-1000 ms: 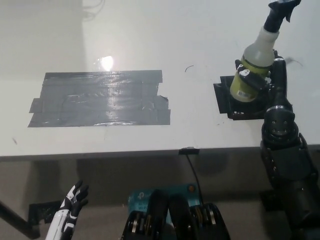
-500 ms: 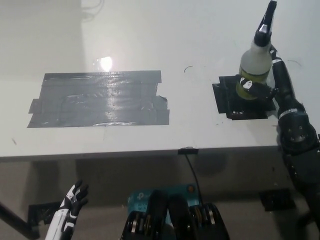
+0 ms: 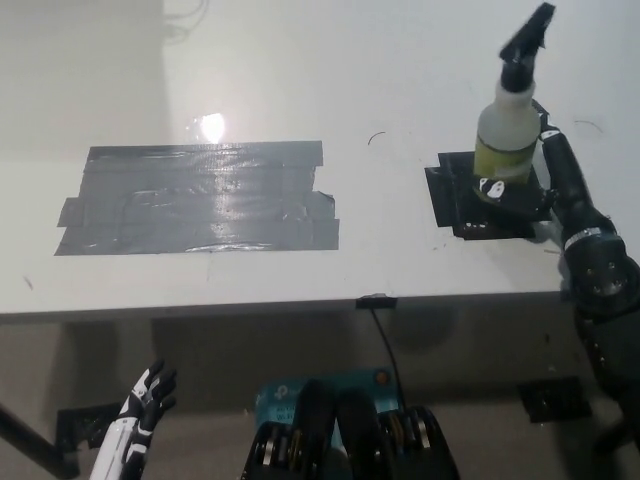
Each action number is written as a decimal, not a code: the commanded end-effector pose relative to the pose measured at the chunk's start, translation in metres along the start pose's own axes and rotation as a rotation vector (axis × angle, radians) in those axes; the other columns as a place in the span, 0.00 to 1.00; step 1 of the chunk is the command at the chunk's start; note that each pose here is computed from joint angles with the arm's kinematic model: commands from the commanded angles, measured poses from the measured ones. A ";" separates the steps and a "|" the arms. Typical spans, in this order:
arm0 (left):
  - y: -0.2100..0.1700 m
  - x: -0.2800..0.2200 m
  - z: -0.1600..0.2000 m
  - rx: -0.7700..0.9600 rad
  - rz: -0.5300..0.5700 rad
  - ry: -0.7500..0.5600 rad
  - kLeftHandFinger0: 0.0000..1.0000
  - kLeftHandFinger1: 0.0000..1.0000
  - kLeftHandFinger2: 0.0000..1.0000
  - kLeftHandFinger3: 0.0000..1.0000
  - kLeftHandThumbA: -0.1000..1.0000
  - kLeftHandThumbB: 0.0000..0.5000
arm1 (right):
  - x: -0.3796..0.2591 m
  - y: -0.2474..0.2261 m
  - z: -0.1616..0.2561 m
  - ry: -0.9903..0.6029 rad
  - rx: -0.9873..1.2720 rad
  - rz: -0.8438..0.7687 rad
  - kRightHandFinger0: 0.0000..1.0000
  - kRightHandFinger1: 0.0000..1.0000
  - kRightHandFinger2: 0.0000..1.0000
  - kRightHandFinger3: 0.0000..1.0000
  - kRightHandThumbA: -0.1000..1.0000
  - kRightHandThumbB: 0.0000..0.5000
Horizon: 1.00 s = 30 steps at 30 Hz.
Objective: A person hands a spray bottle to the robot which it grabs with its right hand and places on the black spot infront of it on the table
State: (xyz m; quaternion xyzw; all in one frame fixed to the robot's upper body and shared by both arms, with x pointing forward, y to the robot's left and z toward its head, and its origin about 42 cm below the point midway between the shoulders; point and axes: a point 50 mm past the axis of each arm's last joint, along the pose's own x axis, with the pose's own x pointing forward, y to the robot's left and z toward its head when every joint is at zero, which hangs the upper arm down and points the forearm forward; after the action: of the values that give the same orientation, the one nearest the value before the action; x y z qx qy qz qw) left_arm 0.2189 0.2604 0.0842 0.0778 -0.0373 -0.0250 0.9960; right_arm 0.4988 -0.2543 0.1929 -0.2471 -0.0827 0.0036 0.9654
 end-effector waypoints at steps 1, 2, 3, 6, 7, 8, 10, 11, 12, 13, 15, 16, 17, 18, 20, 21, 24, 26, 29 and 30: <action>0.001 0.001 0.007 0.006 -0.001 -0.046 1.00 1.00 1.00 1.00 0.95 0.44 | 0.007 -0.024 0.015 -0.071 0.048 -0.010 1.00 1.00 1.00 1.00 0.87 0.99; 0.001 0.001 0.007 0.005 -0.002 -0.046 1.00 1.00 1.00 1.00 0.95 0.43 | 0.007 -0.025 0.014 -0.069 0.050 -0.011 1.00 1.00 1.00 1.00 0.88 0.99; 0.001 0.001 0.007 0.002 -0.003 -0.048 1.00 1.00 1.00 1.00 0.94 0.42 | 0.007 -0.030 0.013 -0.049 0.053 -0.015 1.00 1.00 1.00 1.00 0.93 1.00; 0.001 0.001 0.006 -0.002 -0.003 -0.050 1.00 1.00 1.00 1.00 0.94 0.41 | 0.007 -0.035 0.011 -0.028 0.086 -0.026 1.00 1.00 1.00 1.00 0.92 1.00; 0.001 0.001 0.006 -0.002 -0.003 -0.051 1.00 1.00 1.00 1.00 0.94 0.42 | 0.007 -0.037 0.010 -0.027 0.114 -0.027 1.00 1.00 1.00 1.00 0.90 1.00; 0.001 0.002 0.006 0.000 -0.005 -0.050 1.00 1.00 1.00 1.00 0.94 0.42 | 0.005 -0.042 0.009 -0.023 0.145 -0.029 1.00 1.00 1.00 1.00 0.90 1.00; 0.001 0.002 0.006 -0.001 -0.004 -0.049 1.00 1.00 1.00 1.00 0.94 0.43 | 0.000 -0.048 0.008 -0.022 0.146 -0.033 1.00 1.00 1.00 1.00 0.91 1.00; 0.002 0.003 0.006 -0.001 -0.003 -0.049 1.00 1.00 1.00 1.00 0.94 0.43 | -0.001 -0.049 0.008 -0.023 0.144 -0.033 1.00 1.00 1.00 1.00 0.91 1.00; 0.003 0.003 0.007 0.001 -0.001 -0.048 1.00 1.00 1.00 1.00 0.94 0.42 | -0.005 -0.052 0.008 -0.030 0.155 -0.029 1.00 1.00 1.00 1.00 0.90 0.99; 0.003 0.003 0.007 0.001 0.000 -0.048 1.00 1.00 1.00 1.00 0.94 0.42 | -0.008 -0.054 0.008 -0.037 0.168 -0.026 1.00 1.00 1.00 1.00 0.89 0.99; 0.004 0.002 0.006 0.006 0.000 -0.047 1.00 1.00 1.00 1.00 0.94 0.41 | -0.015 -0.057 0.008 -0.046 0.173 -0.027 1.00 1.00 1.00 1.00 0.90 1.00; 0.004 0.001 0.006 0.009 0.000 -0.046 1.00 1.00 1.00 1.00 0.94 0.41 | -0.019 -0.059 0.008 -0.054 0.171 -0.032 1.00 1.00 1.00 1.00 0.92 1.00; 0.005 0.001 0.007 0.012 0.000 -0.045 1.00 1.00 1.00 1.00 0.94 0.41 | -0.021 -0.060 0.009 -0.059 0.165 -0.037 1.00 1.00 1.00 1.00 0.92 1.00; 0.005 0.001 0.007 0.014 0.001 -0.048 1.00 1.00 1.00 1.00 0.94 0.39 | -0.026 -0.064 0.010 -0.062 0.181 -0.040 1.00 1.00 1.00 1.00 0.93 0.98; 0.005 0.001 0.007 0.011 0.002 -0.047 1.00 1.00 1.00 1.00 0.94 0.40 | -0.034 -0.072 0.013 -0.066 0.188 -0.048 1.00 1.00 1.00 1.00 0.94 0.99; 0.004 0.001 0.006 0.010 0.003 -0.047 1.00 1.00 1.00 1.00 0.94 0.40 | -0.038 -0.074 0.014 -0.056 0.191 -0.051 1.00 1.00 1.00 1.00 0.96 1.00; 0.005 0.001 0.006 0.006 0.002 -0.051 1.00 1.00 1.00 1.00 0.93 0.40 | -0.056 -0.084 0.021 -0.066 0.213 -0.044 1.00 1.00 1.00 1.00 0.99 1.00; 0.005 0.003 0.006 0.008 -0.002 -0.055 1.00 1.00 1.00 1.00 0.93 0.40 | -0.066 -0.088 0.023 -0.067 0.220 -0.045 1.00 1.00 1.00 1.00 1.00 1.00; 0.006 0.005 0.007 0.014 -0.008 -0.066 1.00 1.00 1.00 1.00 0.94 0.41 | -0.101 -0.091 0.028 -0.134 0.275 -0.043 1.00 1.00 1.00 1.00 1.00 0.79; 0.007 0.005 0.007 0.015 -0.009 -0.065 1.00 1.00 1.00 1.00 0.94 0.40 | -0.115 -0.092 0.032 -0.163 0.281 -0.045 1.00 1.00 1.00 1.00 1.00 0.88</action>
State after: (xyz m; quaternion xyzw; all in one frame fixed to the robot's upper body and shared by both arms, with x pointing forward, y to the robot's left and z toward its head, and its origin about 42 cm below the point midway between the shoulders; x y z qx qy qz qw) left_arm 0.2215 0.2617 0.0853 0.0785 -0.0409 -0.0233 0.9958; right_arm 0.4136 -0.3174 0.2250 -0.1400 -0.1256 -0.0085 0.9821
